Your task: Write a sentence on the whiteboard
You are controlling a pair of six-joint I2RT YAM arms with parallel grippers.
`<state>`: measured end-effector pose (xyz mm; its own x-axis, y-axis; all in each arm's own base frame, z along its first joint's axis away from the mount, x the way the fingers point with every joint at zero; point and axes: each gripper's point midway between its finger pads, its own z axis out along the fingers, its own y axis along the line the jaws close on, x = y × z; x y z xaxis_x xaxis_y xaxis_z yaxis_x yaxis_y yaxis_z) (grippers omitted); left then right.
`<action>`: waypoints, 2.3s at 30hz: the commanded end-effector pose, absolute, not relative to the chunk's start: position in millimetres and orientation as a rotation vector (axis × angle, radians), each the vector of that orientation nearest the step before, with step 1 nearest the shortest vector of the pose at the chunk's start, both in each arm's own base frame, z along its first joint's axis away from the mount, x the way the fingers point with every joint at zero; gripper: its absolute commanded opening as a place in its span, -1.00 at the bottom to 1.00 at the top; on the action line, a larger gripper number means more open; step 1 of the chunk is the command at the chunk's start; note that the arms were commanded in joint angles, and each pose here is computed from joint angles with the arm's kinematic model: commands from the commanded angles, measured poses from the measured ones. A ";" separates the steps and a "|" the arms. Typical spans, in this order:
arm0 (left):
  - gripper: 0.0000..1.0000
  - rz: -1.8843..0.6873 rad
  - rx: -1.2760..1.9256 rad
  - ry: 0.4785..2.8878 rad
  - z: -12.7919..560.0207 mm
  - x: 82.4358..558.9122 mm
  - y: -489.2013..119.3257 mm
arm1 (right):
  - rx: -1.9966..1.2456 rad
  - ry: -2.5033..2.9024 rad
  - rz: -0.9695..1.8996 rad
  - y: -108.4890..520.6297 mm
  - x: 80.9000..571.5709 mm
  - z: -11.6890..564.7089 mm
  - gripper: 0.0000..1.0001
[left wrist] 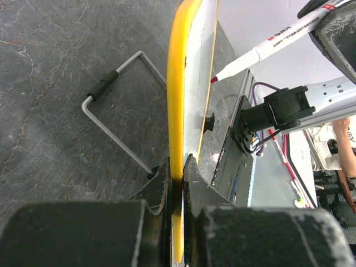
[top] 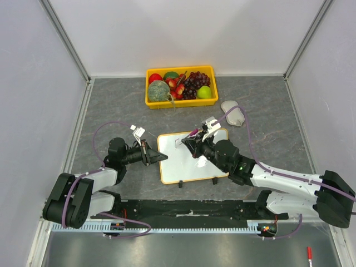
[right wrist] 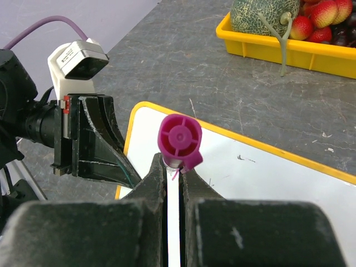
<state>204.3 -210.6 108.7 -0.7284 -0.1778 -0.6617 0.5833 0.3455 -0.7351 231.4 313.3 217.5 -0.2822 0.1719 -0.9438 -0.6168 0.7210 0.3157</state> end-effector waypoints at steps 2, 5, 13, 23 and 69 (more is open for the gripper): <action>-0.96 -1.327 0.351 1.927 100.9 221.2 -205.1 | -0.288 1.640 0.786 313.4 242.6 239.1 -1.00; -0.96 -1.327 0.351 1.927 101.0 221.6 -205.2 | -0.285 1.645 0.774 312.4 243.9 234.9 -1.00; -0.96 -1.328 0.350 1.928 101.1 221.6 -205.2 | -0.282 1.667 0.737 308.1 246.4 225.8 -1.00; -0.96 -1.328 0.353 1.927 101.0 221.0 -205.2 | -0.237 1.676 0.690 294.6 249.9 225.4 -1.00; -0.96 -1.330 0.349 1.930 100.9 221.6 -205.4 | -0.241 1.695 0.697 290.5 246.2 213.2 -1.00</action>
